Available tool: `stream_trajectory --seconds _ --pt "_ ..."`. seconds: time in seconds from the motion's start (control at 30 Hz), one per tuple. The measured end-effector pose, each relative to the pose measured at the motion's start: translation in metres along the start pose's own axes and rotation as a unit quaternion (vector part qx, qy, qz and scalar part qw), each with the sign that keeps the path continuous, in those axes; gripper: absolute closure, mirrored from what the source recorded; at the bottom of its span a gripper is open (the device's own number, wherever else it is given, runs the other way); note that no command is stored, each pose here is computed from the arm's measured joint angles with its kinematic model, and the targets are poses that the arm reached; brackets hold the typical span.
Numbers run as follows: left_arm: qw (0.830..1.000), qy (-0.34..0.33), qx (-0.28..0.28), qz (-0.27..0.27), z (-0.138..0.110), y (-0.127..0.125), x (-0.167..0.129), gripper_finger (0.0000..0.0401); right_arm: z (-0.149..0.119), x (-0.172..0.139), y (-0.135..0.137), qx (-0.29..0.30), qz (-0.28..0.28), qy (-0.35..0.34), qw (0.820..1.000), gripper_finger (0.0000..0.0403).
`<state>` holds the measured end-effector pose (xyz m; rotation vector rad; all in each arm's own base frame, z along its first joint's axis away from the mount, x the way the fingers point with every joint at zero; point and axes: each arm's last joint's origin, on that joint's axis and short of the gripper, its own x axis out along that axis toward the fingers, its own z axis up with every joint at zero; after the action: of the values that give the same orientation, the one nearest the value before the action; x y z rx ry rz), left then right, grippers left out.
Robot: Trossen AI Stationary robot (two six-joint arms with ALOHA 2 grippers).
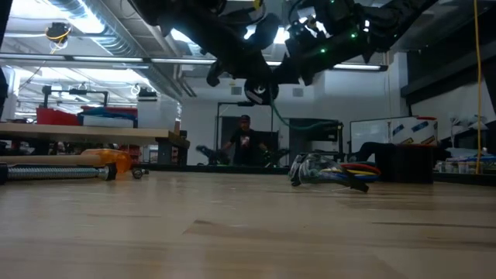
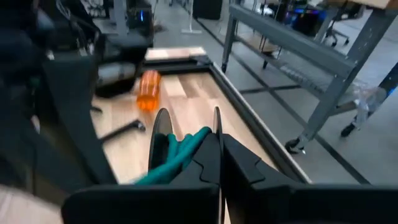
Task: Coil cords
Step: Coil the green wire on the black spool
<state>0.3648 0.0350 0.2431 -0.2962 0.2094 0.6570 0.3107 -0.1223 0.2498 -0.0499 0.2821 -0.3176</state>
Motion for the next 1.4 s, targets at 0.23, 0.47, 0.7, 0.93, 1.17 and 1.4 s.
stream_trajectory --seconds 0.23,0.47,0.7,0.93,1.17,1.4 --pt "1.0 -0.006 -0.012 -0.013 -0.011 -0.005 0.01 0.04 -0.005 0.011 0.0 0.034 0.0 -0.019 0.999 0.04" --pt "1.0 0.021 -0.002 0.002 -0.03 -0.006 0.018 0.04 -0.005 0.015 -0.002 0.043 -0.004 -0.03 0.999 0.04" --pt "0.993 0.035 0.087 0.067 -0.041 -0.007 0.014 0.04 0.004 0.016 -0.011 0.053 0.011 -0.042 0.998 0.04" --pt "0.976 0.032 0.162 0.142 -0.047 -0.006 0.008 0.04 0.008 0.016 -0.014 0.053 0.028 -0.052 0.997 0.04" --pt "0.976 0.019 0.138 0.168 -0.046 -0.003 0.009 0.04 0.01 0.016 -0.013 0.051 0.047 -0.058 0.996 0.04" --pt "0.977 0.02 0.129 0.171 -0.048 -0.003 0.009 0.0367 0.011 0.015 -0.013 0.05 0.05 -0.063 0.995 0.04"
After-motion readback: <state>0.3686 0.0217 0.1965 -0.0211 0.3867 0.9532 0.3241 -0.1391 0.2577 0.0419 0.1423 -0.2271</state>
